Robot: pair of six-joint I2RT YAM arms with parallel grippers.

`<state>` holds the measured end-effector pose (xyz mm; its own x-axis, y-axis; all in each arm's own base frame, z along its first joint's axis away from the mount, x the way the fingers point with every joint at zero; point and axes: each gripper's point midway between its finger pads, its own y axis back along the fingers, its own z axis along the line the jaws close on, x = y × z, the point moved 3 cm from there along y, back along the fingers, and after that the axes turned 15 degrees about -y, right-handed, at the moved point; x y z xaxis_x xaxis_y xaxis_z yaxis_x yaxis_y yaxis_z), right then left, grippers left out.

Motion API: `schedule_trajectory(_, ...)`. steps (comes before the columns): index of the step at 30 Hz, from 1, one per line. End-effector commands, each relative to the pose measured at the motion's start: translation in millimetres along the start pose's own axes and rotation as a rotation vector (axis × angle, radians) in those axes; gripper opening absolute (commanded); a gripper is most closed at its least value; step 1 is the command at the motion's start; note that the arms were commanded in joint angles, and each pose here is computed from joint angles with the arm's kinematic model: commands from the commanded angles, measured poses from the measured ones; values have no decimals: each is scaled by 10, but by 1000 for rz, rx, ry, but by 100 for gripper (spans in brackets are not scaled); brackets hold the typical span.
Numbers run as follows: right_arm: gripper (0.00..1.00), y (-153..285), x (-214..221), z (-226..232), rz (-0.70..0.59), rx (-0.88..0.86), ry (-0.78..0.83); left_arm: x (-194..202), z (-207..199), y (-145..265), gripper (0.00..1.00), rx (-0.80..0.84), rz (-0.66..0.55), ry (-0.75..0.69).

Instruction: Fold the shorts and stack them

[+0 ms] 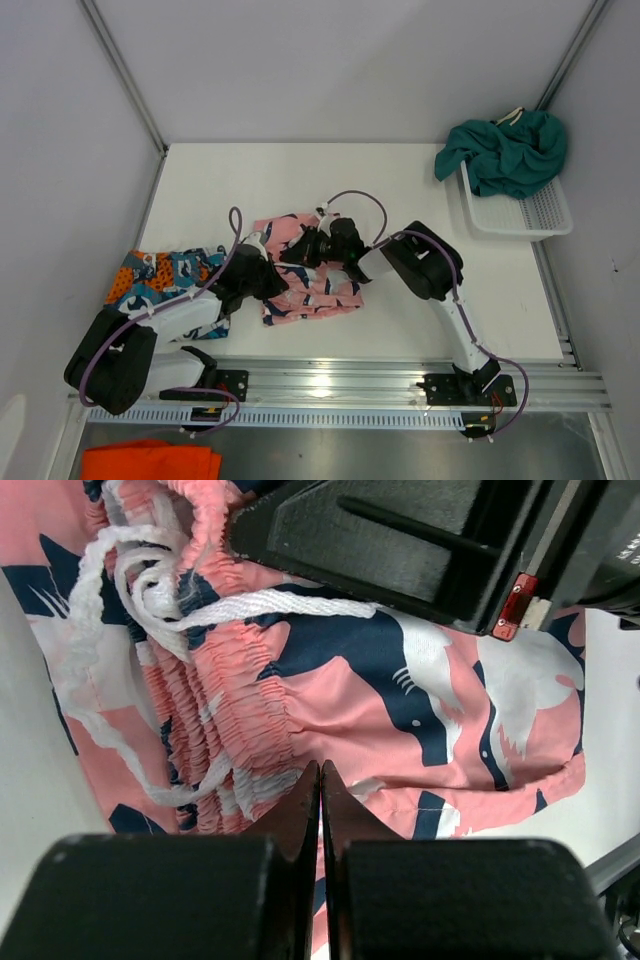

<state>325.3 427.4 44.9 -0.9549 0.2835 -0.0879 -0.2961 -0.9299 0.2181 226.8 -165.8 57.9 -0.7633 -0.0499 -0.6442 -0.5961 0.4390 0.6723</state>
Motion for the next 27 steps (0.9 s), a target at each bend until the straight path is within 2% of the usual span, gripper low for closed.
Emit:
schedule_trajectory(1, 19, 65, -166, 315, -43, -24, 73, -118, -22, -34, 0, -11, -58, -17)
schedule_trajectory(2, 33, 143, -247, 521, -58, -48, 125, -138, -13, -31, 0, -21, -62, -22)
schedule_trajectory(4, 46, 244, -317, 645, -57, -19, 151, -138, 5, -21, 0, -36, -55, -34)
schedule_trajectory(5, 49, 357, -427, 813, -80, -20, 208, -181, 8, -16, 0, -47, -63, -43)
schedule_trajectory(6, 51, 436, -455, 778, -76, 34, 204, -153, 27, -12, 0, -56, -50, -47)
schedule_trajectory(9, 69, 743, -608, 821, -97, 99, 279, -166, 50, 0, 0, -74, -50, -55)
schedule_trajectory(11, 70, 924, -642, 713, -85, 135, 279, -173, 58, 11, 0, -80, -52, -61)
schedule_trajectory(17, 71, 1450, -1023, 393, -198, 298, 276, -224, 91, 69, 0, -117, -55, -77)
schedule_trajectory(22, 71, 1479, -1269, 140, -212, 363, 272, -267, 121, 114, 0, -149, -56, -82)
schedule_trajectory(27, 71, 1330, -1349, 0, -178, 331, 235, -277, 155, 160, 0, -181, -47, -85)
